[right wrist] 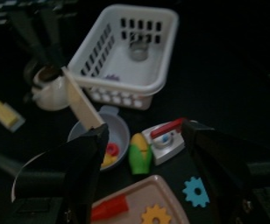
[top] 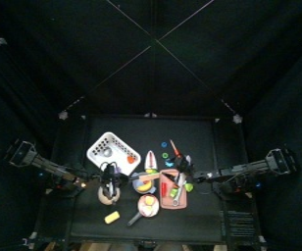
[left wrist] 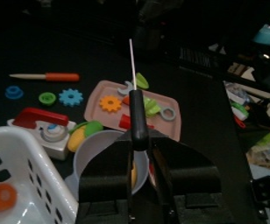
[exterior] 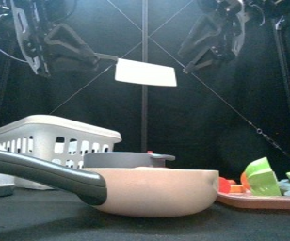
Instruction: Put cleaver in basket
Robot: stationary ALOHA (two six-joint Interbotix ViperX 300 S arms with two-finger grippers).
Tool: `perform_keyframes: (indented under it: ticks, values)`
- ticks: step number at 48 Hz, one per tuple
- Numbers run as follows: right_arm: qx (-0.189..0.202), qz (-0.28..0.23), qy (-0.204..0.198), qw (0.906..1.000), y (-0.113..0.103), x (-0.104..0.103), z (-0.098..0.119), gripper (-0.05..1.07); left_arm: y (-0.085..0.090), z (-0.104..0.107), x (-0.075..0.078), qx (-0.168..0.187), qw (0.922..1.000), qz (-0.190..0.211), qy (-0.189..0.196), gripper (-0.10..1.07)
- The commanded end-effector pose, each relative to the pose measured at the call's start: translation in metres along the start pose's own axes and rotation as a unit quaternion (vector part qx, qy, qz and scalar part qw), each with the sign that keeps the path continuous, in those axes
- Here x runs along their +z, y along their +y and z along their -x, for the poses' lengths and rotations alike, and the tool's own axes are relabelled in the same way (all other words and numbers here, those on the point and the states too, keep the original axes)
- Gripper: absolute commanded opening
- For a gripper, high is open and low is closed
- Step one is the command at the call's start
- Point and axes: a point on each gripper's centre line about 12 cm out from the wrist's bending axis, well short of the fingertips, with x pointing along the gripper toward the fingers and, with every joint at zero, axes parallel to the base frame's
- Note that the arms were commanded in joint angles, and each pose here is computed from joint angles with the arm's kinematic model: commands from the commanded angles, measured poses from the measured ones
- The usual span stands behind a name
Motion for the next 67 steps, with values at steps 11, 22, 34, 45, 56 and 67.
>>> perform_keyframes:
  ticks: [11, 22, 34, 45, 56, 67]
  values:
    - [-0.038, -0.047, -0.042, 0.9973, -0.034, -0.007, 0.005, 0.97, 0.021, 0.009, 0.050, 0.038, 0.9985, 0.038, -0.007, 0.45]
    - [-0.013, -0.042, -0.052, 0.9977, -0.021, -0.005, 0.008, 0.97, 0.039, 0.025, 0.056, 0.102, 0.9934, 0.049, 0.020, 0.45]
    - [-0.011, -0.031, -0.047, 0.9983, -0.019, -0.011, 0.008, 0.97, 0.056, 0.044, 0.047, 0.217, 0.9704, 0.043, 0.097, 0.45]
    - [-0.012, -0.030, -0.045, 0.9984, -0.020, -0.013, 0.008, 0.97, 0.052, 0.056, 0.039, 0.227, 0.9652, 0.044, 0.123, 0.45]
    - [-0.015, -0.029, -0.043, 0.9985, -0.022, -0.015, 0.007, 0.97, 0.051, 0.062, 0.019, 0.225, 0.9584, 0.068, 0.162, 0.45]
    - [-0.016, -0.029, -0.042, 0.9986, -0.022, -0.016, 0.007, 0.96, 0.059, 0.070, 0.006, 0.237, 0.9516, 0.078, 0.180, 0.45]
